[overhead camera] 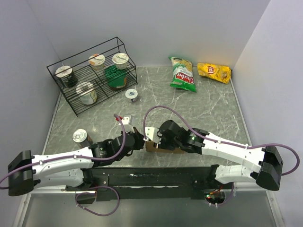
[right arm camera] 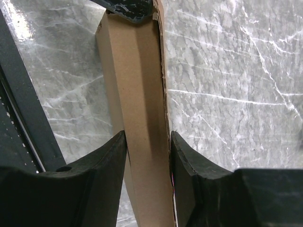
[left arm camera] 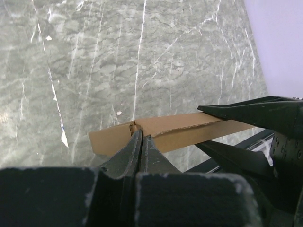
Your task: Fold the paper box
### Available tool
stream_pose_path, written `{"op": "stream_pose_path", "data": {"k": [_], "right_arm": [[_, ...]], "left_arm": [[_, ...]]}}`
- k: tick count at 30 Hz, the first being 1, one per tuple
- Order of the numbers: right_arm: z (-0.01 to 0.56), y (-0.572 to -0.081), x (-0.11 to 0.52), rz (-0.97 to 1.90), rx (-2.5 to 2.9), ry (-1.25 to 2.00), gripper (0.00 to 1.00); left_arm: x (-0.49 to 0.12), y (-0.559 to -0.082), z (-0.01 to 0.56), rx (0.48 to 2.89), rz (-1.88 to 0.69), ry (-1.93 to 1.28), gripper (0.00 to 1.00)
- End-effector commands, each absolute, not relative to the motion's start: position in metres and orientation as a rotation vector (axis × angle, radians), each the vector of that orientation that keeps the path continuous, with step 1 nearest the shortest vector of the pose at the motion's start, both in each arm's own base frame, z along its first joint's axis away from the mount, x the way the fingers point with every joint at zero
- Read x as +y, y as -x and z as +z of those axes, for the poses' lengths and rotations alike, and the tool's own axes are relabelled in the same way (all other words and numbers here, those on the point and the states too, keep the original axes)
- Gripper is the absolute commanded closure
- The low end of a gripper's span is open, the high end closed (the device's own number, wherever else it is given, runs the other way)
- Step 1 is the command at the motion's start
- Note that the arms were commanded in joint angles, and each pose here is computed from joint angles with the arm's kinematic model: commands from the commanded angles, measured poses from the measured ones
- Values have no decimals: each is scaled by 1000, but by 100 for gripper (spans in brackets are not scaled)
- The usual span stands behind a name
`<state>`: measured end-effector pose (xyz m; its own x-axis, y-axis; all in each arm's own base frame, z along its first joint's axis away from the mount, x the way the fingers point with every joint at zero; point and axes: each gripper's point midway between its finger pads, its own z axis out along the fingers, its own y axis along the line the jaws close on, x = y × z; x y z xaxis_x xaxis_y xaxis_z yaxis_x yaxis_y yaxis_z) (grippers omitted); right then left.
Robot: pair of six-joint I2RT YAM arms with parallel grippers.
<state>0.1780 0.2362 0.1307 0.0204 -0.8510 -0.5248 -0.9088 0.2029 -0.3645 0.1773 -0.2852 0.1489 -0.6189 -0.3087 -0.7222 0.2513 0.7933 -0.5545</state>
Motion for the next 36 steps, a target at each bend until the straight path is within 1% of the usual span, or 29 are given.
{"op": "stream_pose_path", "data": {"k": [1,12,20,25,27,30,31,33,34,35,36], "right_arm": [[142,-199,232,39,1820,1528,59],[139,-200,233,45,1834,1530,59],[139,-200,234,50,1840,1524,59],[141,-199,238,73,1841,1519,59],[140,-198,240,81,1843,1526,59],[140,-195,243,105,1840,1539,60],[140,-195,244,109,1840,1540,60],[139,-192,246,115,1834,1553,60],[138,-192,246,113,1837,1552,60],[138,-191,247,114,1836,1555,60],[138,-191,247,115,1841,1550,60]], "left_arm": [[-220,-131,53,2439,-439,-93,99],[-220,-131,66,2383,-564,-13,99],[-202,-138,69,2364,-487,22,99],[-218,-139,85,2323,-622,-9,99],[-221,-140,88,2326,-625,-19,98],[-226,-142,93,2328,-614,-39,89],[-227,-143,95,2326,-610,-44,82],[-231,-146,102,2311,-616,-47,75],[-231,-147,105,2303,-616,-48,69],[-234,-148,109,2291,-628,-51,67],[-235,-149,113,2280,-632,-58,61]]}}
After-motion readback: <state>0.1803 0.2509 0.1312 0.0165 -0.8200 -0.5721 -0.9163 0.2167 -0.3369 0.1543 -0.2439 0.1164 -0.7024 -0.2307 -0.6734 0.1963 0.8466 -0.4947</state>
